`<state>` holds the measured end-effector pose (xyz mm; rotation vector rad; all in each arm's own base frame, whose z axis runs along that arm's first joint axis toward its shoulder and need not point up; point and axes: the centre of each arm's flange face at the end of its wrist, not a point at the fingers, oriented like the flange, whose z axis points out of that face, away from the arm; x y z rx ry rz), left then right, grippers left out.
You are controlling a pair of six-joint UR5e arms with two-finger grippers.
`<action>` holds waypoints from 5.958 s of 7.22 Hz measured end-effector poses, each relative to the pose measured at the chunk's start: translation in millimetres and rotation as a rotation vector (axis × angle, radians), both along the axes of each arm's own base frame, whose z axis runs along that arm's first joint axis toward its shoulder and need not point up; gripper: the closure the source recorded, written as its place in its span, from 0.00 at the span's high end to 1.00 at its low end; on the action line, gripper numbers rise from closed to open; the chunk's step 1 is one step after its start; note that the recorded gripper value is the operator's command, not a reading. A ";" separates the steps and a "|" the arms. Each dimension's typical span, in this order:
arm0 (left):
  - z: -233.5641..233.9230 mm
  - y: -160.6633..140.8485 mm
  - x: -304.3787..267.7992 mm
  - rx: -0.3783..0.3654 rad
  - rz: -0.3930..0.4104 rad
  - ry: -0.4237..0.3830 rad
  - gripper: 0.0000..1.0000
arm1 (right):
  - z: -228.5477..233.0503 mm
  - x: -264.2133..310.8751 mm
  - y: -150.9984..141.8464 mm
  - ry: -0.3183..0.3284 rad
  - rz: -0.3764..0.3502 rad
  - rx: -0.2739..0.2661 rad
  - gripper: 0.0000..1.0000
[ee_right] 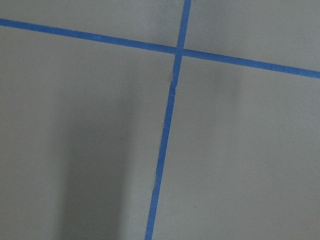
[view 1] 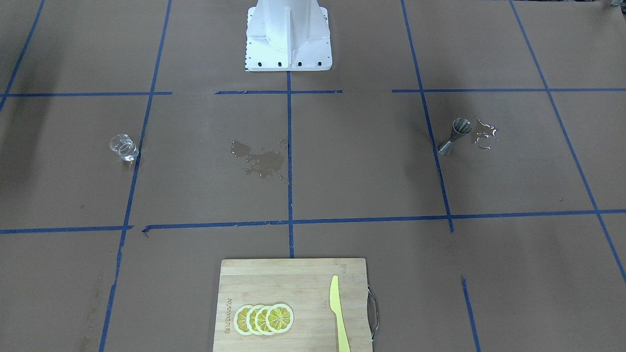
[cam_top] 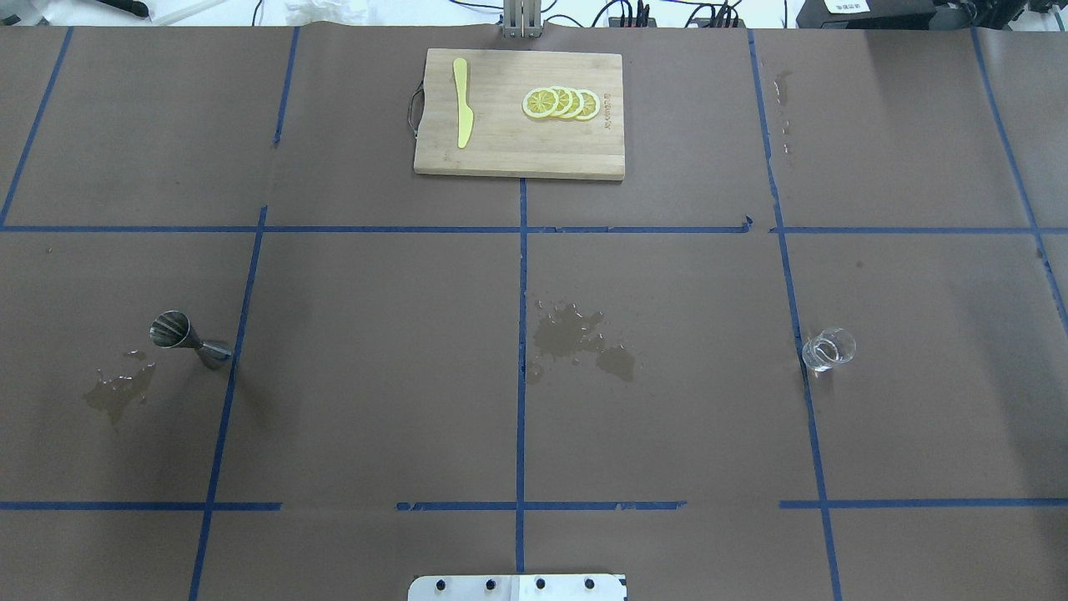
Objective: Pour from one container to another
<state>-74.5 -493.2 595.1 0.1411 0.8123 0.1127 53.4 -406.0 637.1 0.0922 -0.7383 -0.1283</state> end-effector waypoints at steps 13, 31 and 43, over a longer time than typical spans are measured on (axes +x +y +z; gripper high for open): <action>-45.5 -12.5 7.0 0.647 0.009 -0.010 1.00 | -41.8 -2.9 -19.2 -0.035 0.028 0.223 1.00; -119.0 168.1 328.9 0.785 -0.636 0.267 1.00 | -54.2 -3.4 -31.4 -0.063 0.108 0.173 1.00; -54.1 216.3 446.5 0.815 -0.779 0.217 1.00 | -55.6 -3.5 -34.1 -0.063 0.109 0.176 1.00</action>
